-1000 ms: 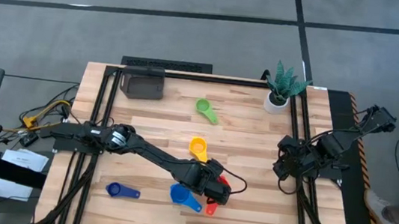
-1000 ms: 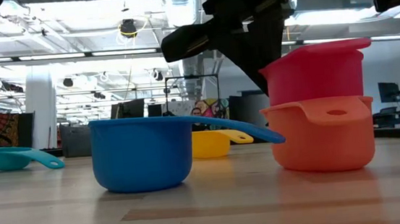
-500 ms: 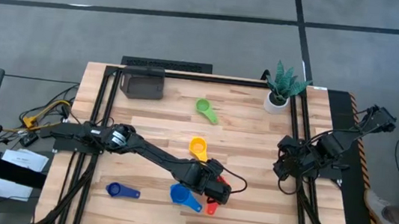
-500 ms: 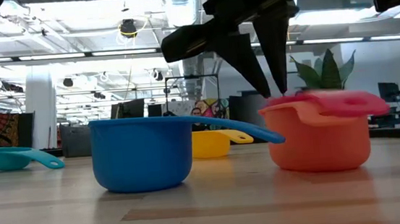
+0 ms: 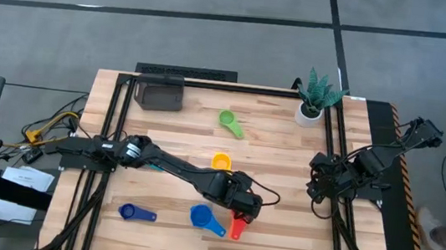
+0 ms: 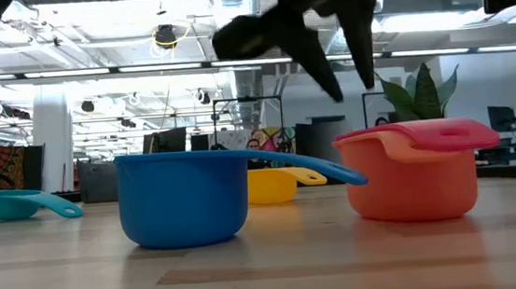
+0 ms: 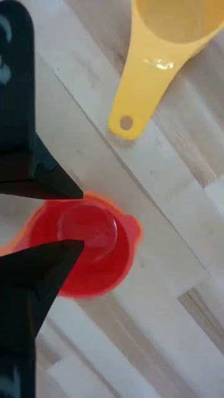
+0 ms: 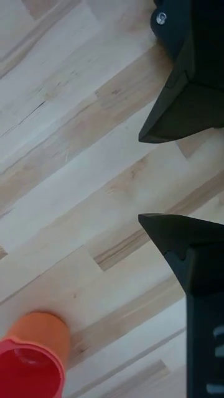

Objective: Nest measuring cups in basket
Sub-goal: Stack the blue measuring cup on top of the red measuring cup

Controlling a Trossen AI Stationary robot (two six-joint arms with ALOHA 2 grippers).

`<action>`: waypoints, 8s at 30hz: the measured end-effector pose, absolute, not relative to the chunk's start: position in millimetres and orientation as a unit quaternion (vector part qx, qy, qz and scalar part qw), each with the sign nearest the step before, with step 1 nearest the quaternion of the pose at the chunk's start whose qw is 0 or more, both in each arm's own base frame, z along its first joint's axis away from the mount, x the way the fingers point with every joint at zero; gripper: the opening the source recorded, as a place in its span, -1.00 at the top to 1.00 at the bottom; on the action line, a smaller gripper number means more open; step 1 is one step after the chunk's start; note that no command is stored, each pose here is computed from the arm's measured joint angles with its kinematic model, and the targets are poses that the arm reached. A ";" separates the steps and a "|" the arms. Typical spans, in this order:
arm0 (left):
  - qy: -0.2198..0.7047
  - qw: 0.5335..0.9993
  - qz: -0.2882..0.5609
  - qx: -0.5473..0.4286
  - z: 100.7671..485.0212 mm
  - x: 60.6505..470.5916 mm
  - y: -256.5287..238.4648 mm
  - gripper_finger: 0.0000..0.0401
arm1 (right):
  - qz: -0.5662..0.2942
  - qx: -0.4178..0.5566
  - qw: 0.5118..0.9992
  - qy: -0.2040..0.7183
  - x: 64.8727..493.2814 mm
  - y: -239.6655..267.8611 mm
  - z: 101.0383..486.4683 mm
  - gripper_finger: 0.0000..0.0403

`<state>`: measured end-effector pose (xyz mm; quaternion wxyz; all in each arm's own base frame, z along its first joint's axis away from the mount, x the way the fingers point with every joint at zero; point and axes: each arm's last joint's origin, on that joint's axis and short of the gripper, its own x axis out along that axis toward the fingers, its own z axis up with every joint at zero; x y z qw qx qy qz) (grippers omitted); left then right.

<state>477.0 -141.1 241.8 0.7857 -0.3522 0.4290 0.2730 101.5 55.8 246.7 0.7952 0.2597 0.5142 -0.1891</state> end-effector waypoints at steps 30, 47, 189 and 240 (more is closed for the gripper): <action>0.473 0.724 0.405 -0.295 303.2 408.2 -139.4 0.48 | -0.137 0.325 0.821 0.450 121.0 73.5 224.6 -0.09; 0.407 0.638 0.499 -0.423 271.7 364.2 -225.0 0.49 | -0.176 0.344 0.813 0.435 126.6 64.5 223.9 -0.09; 0.359 0.880 0.108 -0.292 238.0 438.4 -87.0 0.99 | -0.217 0.478 0.749 0.404 132.4 62.4 226.6 0.23; 0.385 0.871 0.117 -0.280 213.8 440.8 -104.5 0.61 | -0.216 0.474 0.752 0.405 132.3 62.6 226.6 0.28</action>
